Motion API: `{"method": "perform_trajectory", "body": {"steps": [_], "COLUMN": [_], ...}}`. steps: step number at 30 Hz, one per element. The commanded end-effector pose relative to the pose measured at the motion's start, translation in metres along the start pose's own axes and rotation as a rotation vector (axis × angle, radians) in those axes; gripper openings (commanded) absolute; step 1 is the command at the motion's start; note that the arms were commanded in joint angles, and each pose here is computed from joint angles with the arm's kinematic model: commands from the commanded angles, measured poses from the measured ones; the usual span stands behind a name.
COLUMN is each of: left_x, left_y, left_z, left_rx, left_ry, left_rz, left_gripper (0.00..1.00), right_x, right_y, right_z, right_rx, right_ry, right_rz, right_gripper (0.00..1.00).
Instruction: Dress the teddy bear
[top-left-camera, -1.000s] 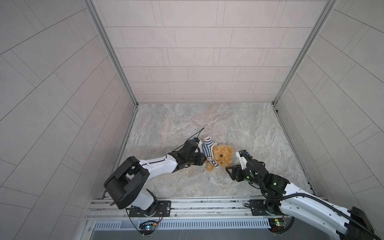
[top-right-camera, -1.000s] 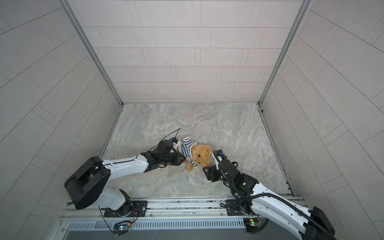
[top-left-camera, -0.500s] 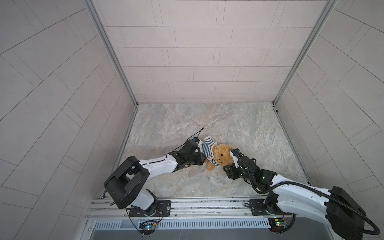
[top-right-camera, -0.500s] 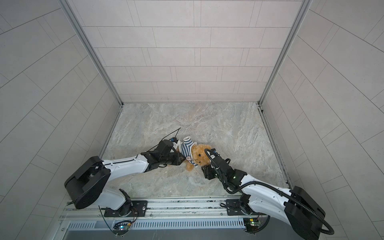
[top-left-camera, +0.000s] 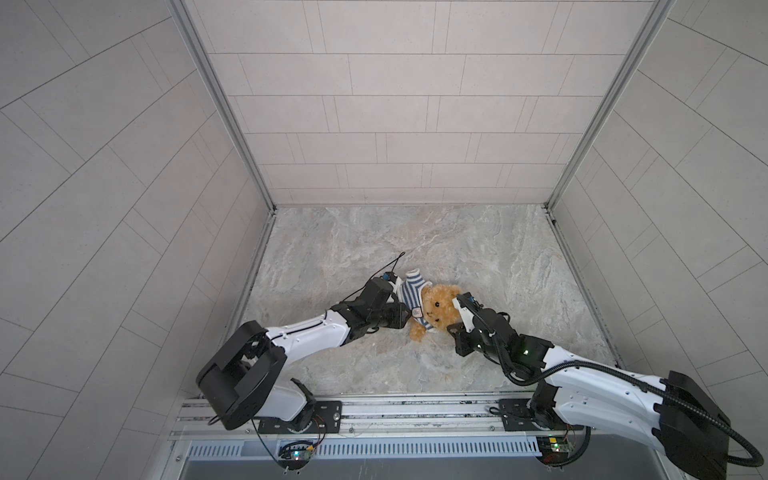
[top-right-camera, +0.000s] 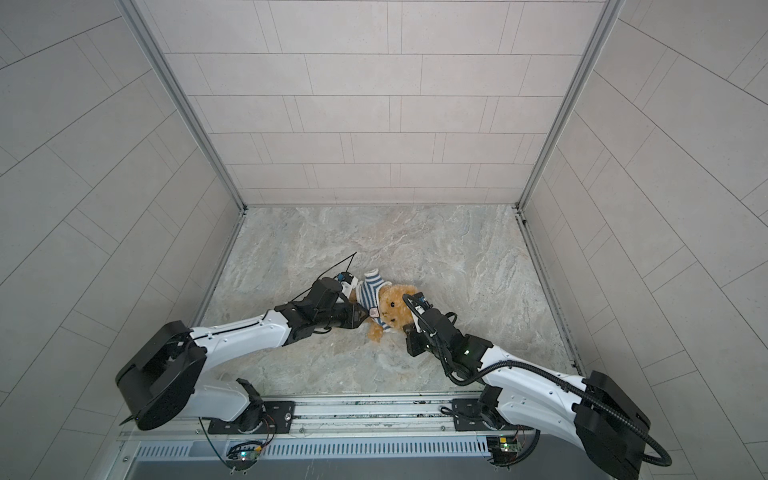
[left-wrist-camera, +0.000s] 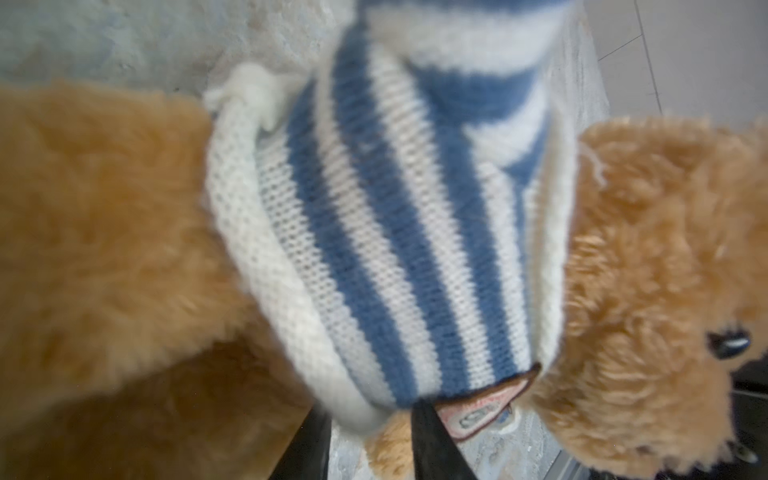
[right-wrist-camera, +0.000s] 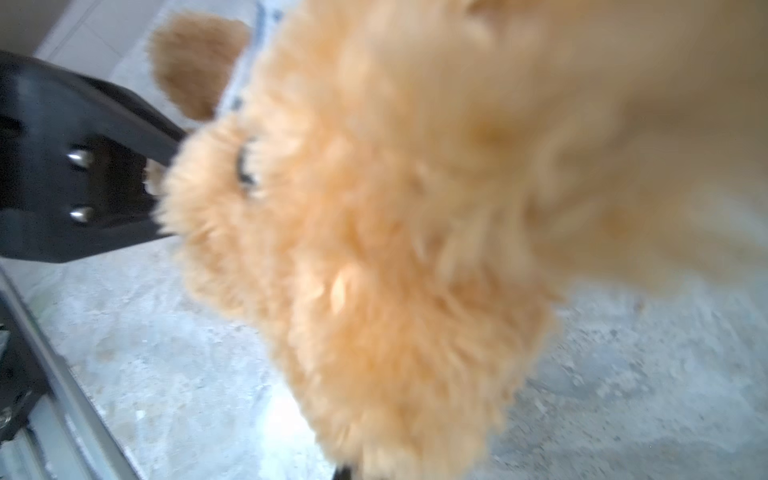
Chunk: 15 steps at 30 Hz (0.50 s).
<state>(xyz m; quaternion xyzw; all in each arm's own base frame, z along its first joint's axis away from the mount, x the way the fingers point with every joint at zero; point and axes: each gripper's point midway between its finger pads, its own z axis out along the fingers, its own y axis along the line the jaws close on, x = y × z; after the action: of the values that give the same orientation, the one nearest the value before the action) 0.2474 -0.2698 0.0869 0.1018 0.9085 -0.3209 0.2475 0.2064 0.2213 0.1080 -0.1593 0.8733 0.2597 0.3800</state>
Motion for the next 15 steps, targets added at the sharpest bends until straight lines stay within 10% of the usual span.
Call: {"method": "perform_trajectory", "body": {"steps": [1,15], "left_x": [-0.001,0.023], "left_y": [-0.001,-0.014], "left_z": [-0.019,-0.082], "left_rx": [-0.01,0.102], "left_ry": [-0.016,-0.111], "left_rz": [0.016,0.025], "left_gripper": [0.39,0.57], "right_x": [-0.036,-0.1], "right_y": [0.03,0.069], "right_z": [-0.021,-0.048], "right_rx": [-0.093,-0.188], "right_ry": [-0.117,-0.315], "right_rz": [0.045,0.3], "right_gripper": [0.0,0.0]}}
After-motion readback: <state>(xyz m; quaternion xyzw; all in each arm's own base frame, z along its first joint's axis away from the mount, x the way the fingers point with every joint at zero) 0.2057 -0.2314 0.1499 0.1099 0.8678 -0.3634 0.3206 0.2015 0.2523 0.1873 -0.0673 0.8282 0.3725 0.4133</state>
